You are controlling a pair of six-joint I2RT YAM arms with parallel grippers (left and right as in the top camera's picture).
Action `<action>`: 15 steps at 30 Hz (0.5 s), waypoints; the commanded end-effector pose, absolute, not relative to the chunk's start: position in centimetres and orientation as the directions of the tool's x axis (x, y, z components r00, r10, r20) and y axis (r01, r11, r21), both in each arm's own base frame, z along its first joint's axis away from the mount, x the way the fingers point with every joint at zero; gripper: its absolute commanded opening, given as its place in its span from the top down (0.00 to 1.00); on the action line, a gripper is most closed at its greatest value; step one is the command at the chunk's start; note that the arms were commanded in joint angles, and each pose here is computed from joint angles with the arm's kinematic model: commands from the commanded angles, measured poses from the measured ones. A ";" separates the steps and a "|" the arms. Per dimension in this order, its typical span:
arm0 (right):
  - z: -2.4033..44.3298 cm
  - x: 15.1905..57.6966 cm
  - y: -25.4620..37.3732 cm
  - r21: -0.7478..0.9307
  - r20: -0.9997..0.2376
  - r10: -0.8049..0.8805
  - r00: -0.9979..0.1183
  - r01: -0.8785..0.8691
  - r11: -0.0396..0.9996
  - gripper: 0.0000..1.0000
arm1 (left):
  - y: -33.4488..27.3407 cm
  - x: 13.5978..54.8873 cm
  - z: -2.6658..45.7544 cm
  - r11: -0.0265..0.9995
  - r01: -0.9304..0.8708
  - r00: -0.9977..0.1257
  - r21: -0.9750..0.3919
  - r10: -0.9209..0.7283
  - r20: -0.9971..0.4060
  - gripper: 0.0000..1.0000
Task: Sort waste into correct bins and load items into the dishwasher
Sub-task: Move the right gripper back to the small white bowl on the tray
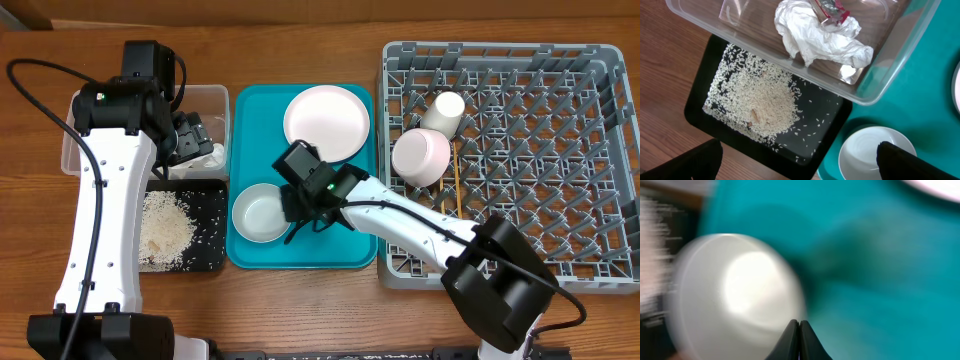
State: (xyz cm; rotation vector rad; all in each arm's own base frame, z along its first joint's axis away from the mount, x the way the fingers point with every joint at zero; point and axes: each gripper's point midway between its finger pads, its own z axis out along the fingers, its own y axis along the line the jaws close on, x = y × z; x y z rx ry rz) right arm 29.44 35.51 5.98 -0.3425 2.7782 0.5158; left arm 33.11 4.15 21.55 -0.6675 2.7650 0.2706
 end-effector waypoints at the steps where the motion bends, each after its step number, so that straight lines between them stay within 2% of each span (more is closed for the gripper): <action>1: 6.7 26.7 39.1 0.438 -0.291 -0.228 -0.929 -0.341 0.832 0.96 | 4.4 33.2 22.0 0.870 -0.479 -0.844 0.117 -0.420 -0.334 0.00; 3: 6.8 27.1 39.5 0.389 -0.357 -0.223 -0.907 -0.361 0.847 0.96 | 4.4 33.2 22.0 0.870 -0.479 -0.844 0.117 -0.420 -0.334 0.00; 6: 6.7 27.4 39.3 0.337 -0.393 -0.219 -0.893 -0.362 0.869 0.96 | 4.4 33.2 22.0 0.870 -0.479 -0.844 0.117 -0.420 -0.334 0.00; 15: 3.2 28.0 36.3 0.169 -0.377 -0.234 -0.896 -0.315 0.934 0.96 | 4.4 33.2 22.0 0.870 -0.479 -0.844 0.117 -0.420 -0.334 0.00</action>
